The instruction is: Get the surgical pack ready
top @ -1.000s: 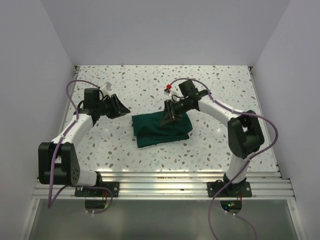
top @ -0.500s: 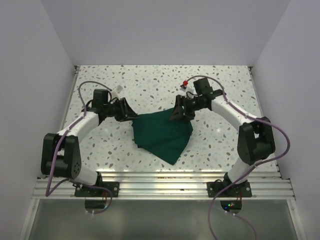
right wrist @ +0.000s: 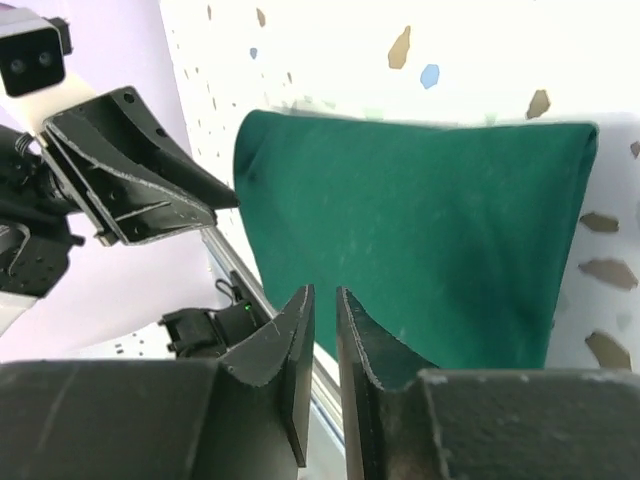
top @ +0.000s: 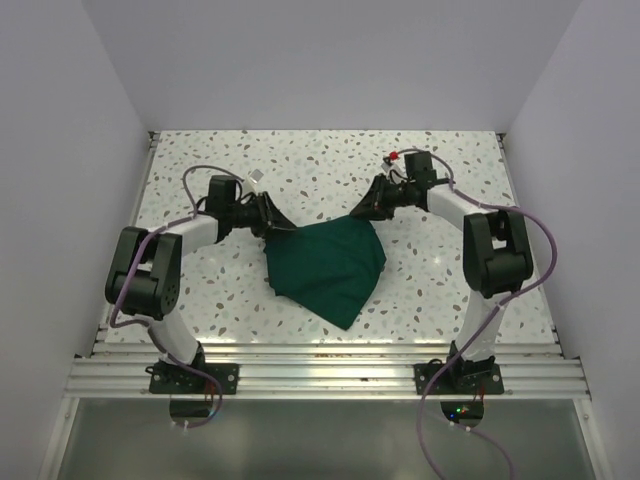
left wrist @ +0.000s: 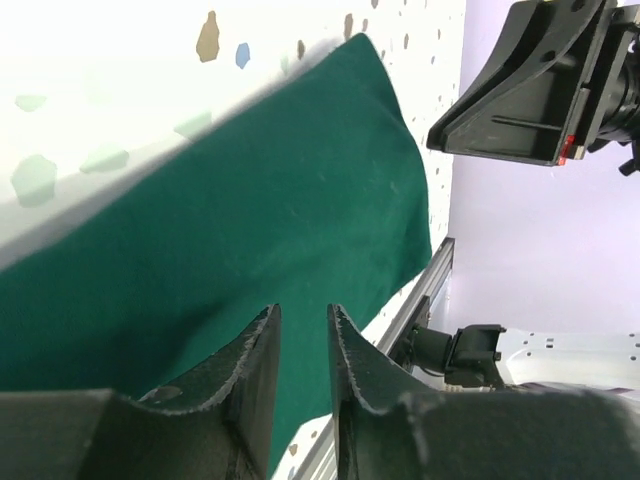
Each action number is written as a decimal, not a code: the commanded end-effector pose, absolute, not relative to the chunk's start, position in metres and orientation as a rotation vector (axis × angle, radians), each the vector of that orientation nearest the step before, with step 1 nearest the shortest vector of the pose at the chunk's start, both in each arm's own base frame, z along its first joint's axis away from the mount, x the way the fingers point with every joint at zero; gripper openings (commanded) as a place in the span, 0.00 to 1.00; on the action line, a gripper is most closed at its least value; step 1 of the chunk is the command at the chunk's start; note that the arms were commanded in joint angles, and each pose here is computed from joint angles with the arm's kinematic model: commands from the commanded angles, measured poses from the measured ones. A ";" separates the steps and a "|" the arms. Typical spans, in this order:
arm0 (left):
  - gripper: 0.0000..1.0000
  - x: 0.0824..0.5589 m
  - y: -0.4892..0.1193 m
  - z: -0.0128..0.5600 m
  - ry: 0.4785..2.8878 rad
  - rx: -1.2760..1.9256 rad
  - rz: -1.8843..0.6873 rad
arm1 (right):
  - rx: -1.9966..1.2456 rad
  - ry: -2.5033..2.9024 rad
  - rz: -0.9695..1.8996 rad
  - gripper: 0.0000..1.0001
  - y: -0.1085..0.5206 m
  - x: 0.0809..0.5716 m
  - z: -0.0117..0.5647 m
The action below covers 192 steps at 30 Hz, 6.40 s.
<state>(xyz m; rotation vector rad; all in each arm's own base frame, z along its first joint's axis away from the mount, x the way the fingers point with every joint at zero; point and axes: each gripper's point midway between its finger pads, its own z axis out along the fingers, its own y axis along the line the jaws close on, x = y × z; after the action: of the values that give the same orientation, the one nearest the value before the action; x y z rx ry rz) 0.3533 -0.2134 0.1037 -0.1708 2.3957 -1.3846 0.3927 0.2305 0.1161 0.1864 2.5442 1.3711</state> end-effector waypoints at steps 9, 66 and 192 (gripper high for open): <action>0.17 0.351 -0.197 0.046 2.538 -0.235 -1.305 | 0.221 2.642 1.430 0.16 0.215 0.346 0.059; 0.13 0.311 -0.121 0.087 2.601 -0.211 -0.795 | 0.356 2.884 1.136 0.15 0.159 0.250 0.040; 0.00 0.290 -0.316 0.151 2.440 0.898 -0.104 | 0.445 2.029 1.766 0.00 0.362 0.440 0.114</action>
<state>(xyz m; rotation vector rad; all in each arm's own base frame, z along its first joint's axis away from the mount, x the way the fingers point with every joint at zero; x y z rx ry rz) 0.3086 -0.2809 0.1225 0.8414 2.5064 0.1409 0.4061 0.3531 0.0821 0.4823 2.2336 1.7110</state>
